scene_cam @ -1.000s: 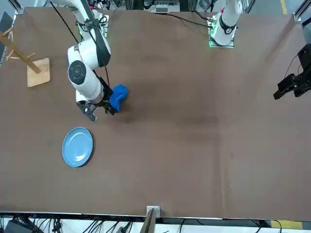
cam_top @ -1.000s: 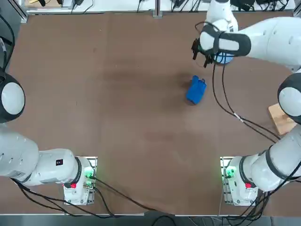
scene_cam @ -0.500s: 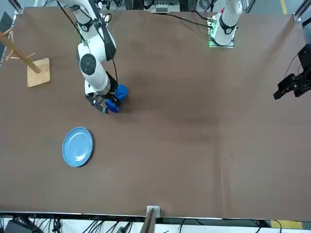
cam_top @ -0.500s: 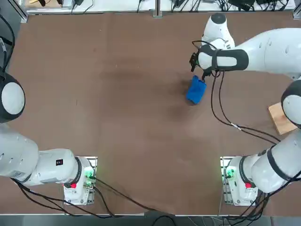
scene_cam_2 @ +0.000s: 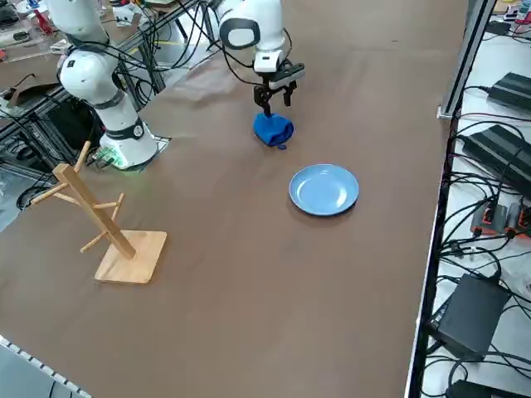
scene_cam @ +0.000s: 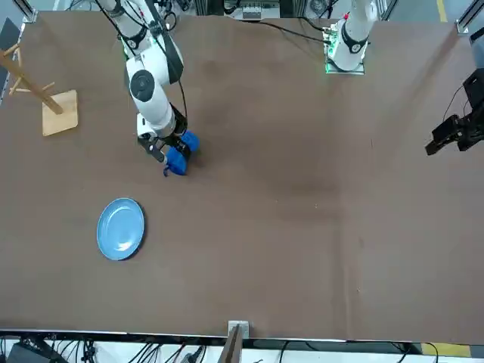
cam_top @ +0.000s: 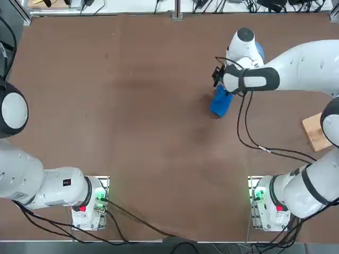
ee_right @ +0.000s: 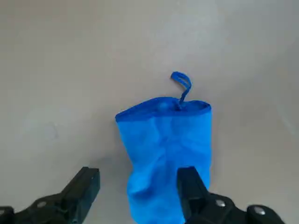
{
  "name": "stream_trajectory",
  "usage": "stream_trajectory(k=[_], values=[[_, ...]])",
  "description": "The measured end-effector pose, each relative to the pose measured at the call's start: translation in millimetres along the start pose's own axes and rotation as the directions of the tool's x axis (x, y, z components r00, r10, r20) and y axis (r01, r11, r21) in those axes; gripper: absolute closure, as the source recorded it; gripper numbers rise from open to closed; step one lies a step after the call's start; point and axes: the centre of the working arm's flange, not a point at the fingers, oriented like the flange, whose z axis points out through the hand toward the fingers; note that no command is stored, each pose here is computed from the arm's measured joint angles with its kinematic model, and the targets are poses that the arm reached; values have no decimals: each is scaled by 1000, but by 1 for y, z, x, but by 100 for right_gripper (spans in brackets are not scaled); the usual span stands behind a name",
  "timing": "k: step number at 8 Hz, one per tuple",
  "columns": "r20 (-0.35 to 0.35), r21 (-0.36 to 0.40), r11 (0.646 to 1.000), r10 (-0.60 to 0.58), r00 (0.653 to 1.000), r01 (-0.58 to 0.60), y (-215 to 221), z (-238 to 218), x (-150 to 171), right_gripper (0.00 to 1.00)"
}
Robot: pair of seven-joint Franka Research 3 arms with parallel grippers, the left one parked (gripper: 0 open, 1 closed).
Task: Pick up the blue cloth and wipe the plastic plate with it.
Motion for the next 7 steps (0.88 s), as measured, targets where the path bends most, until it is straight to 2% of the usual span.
stream_trajectory(k=[4,7], values=[[-36,71,997,20,999,-17,-5,11,0,0],[-37,65,997,36,999,-33,0,25,6,0]])
